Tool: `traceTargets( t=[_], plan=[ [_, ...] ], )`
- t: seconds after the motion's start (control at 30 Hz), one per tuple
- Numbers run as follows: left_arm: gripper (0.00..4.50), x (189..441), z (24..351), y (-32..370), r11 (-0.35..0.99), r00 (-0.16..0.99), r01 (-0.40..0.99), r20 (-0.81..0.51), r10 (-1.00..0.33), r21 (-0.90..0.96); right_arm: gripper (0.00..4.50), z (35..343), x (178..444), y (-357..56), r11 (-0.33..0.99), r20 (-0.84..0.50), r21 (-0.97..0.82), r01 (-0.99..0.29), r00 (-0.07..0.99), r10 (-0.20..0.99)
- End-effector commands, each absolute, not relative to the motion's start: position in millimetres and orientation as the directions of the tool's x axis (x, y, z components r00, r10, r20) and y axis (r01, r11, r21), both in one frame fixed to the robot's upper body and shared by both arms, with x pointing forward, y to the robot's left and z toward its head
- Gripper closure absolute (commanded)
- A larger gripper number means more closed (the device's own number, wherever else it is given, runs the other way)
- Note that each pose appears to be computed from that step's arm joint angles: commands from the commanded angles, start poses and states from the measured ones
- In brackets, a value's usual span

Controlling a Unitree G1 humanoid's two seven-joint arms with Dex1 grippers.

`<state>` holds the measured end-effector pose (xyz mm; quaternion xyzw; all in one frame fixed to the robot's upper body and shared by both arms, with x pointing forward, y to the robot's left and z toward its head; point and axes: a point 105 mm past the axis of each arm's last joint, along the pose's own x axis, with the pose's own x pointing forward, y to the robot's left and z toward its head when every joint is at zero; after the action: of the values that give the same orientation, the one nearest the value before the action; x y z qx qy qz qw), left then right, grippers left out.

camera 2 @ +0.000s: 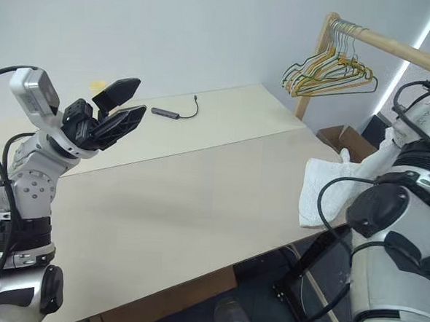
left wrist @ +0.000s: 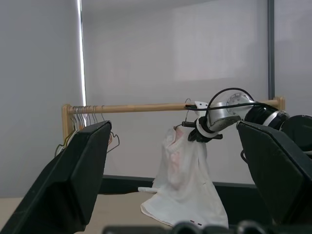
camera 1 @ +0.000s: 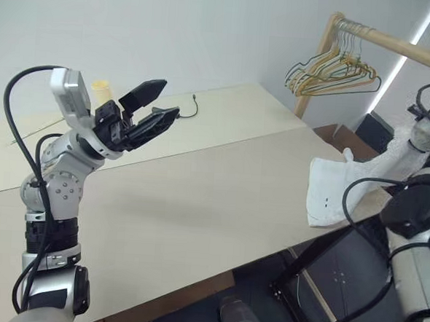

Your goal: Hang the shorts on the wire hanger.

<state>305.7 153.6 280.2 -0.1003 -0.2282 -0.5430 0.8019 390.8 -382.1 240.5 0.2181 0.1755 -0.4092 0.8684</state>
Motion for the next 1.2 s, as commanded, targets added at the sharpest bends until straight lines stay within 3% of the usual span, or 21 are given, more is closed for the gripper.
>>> traceTargets(
  t=[0.03,0.4,0.57,0.83,1.03,1.13,1.2],
  plan=[
    [0.03,299,288,153,0.390,0.286,0.912,0.485,-0.826,0.127,4.50,249,394,-379,0.553,-0.493,0.319,0.769,0.634,-0.596],
    [0.03,300,288,153,0.390,0.287,0.912,0.482,-0.828,0.126,4.50,240,393,-384,0.578,-0.498,0.223,0.785,0.601,-0.625],
    [0.00,297,289,154,0.383,0.278,0.914,0.485,-0.829,0.130,2.99,244,391,-387,0.561,-0.461,0.161,0.812,0.564,-0.684],
    [0.00,294,287,154,0.370,0.265,0.920,0.488,-0.832,0.131,0.14,283,375,-404,0.438,-0.217,-0.058,0.897,0.417,-0.883],
    [0.00,296,286,153,0.373,0.268,0.919,0.486,-0.832,0.131,0.02,317,371,-392,0.394,-0.060,-0.077,0.916,0.390,-0.919],
    [0.00,296,286,153,0.373,0.268,0.918,0.485,-0.832,0.132,0.02,354,368,-373,0.337,0.192,-0.141,0.931,0.360,-0.913],
    [0.00,296,286,153,0.373,0.268,0.918,0.485,-0.833,0.133,0.02,369,372,-357,0.370,0.312,-0.147,0.917,0.398,-0.863]
  ],
)
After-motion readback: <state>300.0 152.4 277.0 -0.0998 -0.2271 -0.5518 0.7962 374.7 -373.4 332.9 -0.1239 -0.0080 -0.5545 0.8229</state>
